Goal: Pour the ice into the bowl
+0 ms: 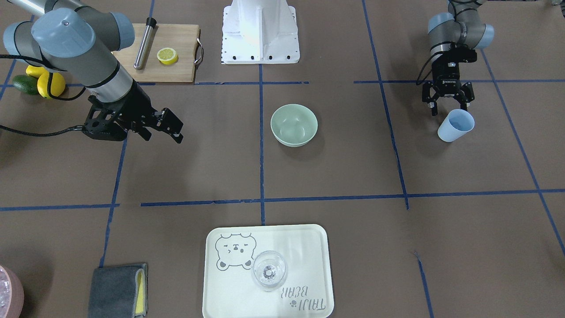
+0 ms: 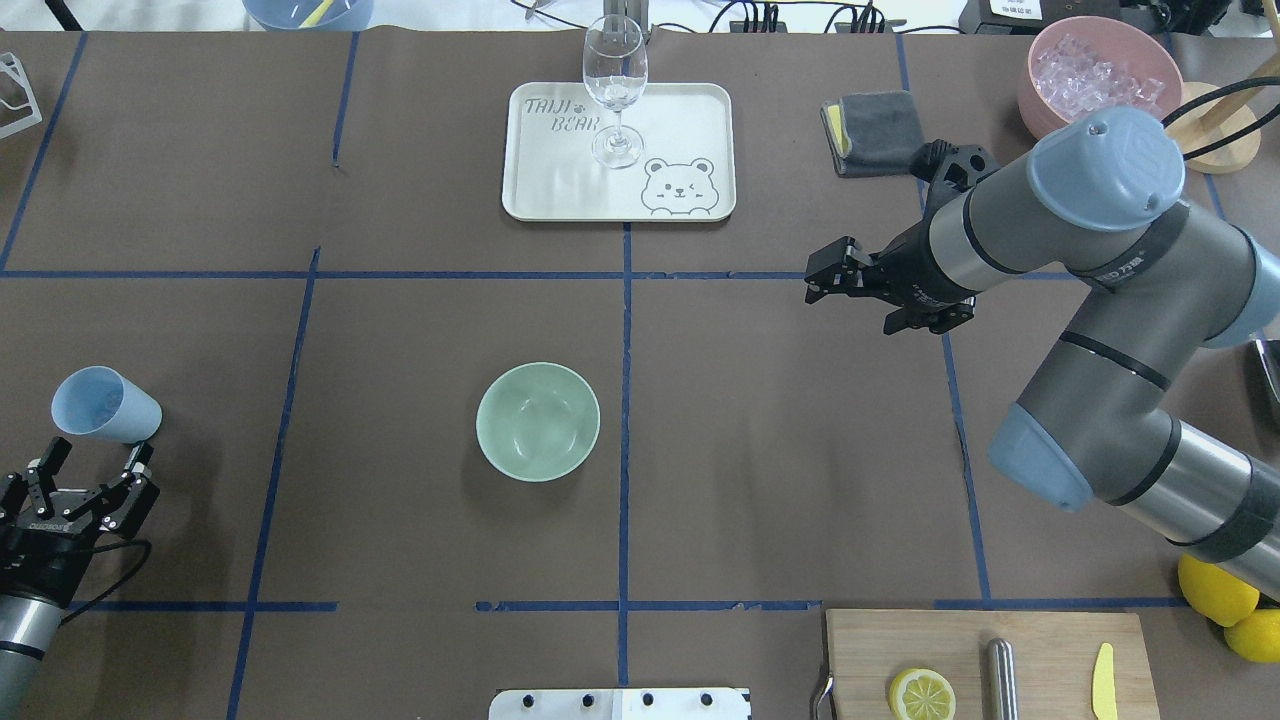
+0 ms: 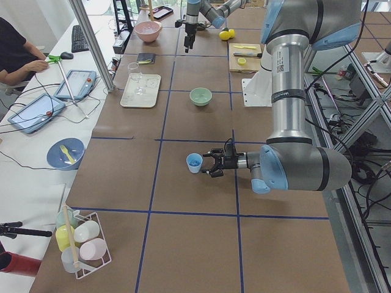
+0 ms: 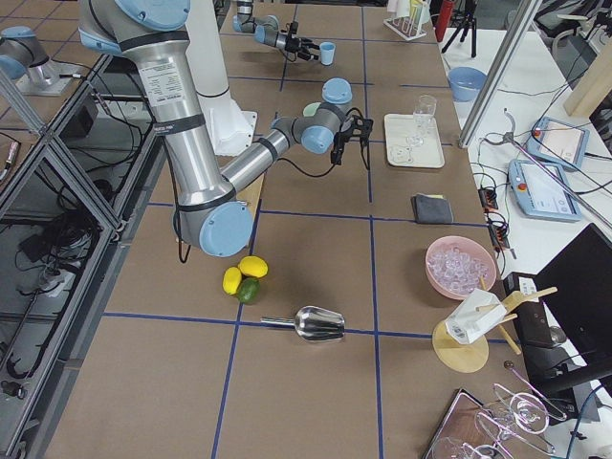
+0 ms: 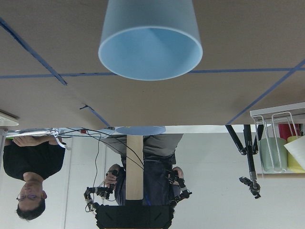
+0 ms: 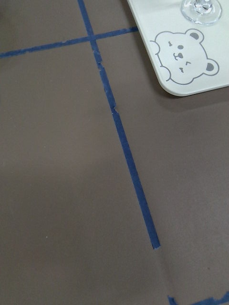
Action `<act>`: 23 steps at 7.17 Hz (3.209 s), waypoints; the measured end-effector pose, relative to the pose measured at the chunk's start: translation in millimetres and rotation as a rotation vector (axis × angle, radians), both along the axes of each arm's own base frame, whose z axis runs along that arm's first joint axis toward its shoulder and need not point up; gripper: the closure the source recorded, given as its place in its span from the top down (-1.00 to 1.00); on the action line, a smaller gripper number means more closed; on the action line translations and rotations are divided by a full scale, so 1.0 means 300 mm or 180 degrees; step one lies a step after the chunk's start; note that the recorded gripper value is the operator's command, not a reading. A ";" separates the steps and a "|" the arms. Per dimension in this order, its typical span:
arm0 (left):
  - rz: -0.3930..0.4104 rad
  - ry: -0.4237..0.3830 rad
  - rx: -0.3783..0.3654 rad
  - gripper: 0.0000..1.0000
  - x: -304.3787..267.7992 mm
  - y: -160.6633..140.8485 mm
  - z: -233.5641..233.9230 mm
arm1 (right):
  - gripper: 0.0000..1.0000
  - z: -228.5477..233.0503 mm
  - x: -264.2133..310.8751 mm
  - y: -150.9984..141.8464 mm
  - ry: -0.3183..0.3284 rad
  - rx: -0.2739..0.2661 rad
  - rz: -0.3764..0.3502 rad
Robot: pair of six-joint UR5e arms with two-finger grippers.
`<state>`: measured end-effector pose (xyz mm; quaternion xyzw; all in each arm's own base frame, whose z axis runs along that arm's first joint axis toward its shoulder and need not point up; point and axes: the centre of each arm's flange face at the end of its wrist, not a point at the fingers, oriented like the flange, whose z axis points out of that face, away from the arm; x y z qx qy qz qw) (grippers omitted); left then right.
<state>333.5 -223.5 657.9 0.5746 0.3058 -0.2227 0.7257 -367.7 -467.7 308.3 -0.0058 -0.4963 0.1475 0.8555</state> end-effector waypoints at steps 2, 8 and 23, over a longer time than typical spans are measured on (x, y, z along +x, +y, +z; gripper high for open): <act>-0.0018 -0.0007 -0.0067 0.98 -0.009 -0.031 0.010 | 1.00 -0.004 0.001 0.002 -0.0007 0.0004 -0.0003; 0.0017 -0.0065 -0.0283 0.98 0.011 -0.122 0.013 | 1.00 -0.002 0.004 0.001 -0.0006 0.0001 0.0000; 0.0531 -0.0210 0.0463 -1.00 0.135 -0.342 -0.388 | 1.00 -0.006 0.005 -0.001 -0.0012 0.0002 0.0004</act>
